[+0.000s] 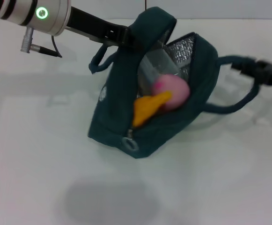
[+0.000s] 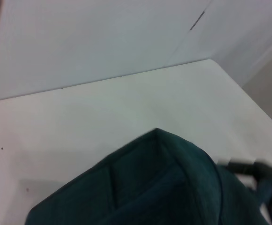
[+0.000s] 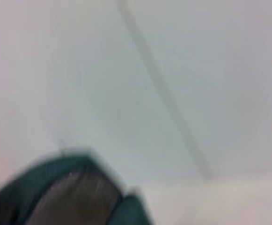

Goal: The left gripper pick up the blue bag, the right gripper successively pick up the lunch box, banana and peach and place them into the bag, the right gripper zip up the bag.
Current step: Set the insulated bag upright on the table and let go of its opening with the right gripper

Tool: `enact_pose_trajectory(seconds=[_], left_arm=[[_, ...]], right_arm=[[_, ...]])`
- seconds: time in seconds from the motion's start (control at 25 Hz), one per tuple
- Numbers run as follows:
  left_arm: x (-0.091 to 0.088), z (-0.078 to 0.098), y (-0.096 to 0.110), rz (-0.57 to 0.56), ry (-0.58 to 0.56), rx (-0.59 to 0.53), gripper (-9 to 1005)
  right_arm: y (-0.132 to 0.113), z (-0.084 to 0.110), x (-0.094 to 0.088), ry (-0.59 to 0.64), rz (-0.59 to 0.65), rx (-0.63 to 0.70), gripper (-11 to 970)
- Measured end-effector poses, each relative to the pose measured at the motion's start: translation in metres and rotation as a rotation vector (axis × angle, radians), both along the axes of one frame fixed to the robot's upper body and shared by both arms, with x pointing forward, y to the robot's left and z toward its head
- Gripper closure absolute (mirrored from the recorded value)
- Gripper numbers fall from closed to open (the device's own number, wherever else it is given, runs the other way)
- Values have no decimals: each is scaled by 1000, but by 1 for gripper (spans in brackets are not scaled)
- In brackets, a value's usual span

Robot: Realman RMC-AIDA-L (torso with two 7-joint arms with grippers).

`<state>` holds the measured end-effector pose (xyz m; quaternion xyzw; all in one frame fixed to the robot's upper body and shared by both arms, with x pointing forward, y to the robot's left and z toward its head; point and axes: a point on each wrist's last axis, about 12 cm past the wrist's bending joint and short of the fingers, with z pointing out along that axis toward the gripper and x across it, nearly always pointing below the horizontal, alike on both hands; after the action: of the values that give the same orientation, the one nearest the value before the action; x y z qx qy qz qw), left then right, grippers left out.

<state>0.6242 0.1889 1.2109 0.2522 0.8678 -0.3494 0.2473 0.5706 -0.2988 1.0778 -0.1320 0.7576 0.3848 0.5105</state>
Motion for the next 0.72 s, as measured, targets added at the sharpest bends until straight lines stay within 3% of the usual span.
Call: enact_pose_trajectory(seconds=[0.2,0.4,0.6,0.72], left_arm=[[-1,-3,3,5,7,1,859],[-8,-16,12,20,44,4,858],[-17,-29,23,41,84,-5,858],[-23,-29,24,19,112,-44,858]], right_arm=[[-18,15,-10,-221,-128,108,298],[-27,43,-17,-409,-105,180,298],[-29,75,-9,-423,-1,149,298],[-26,80,-6,-387,36,133,298]])
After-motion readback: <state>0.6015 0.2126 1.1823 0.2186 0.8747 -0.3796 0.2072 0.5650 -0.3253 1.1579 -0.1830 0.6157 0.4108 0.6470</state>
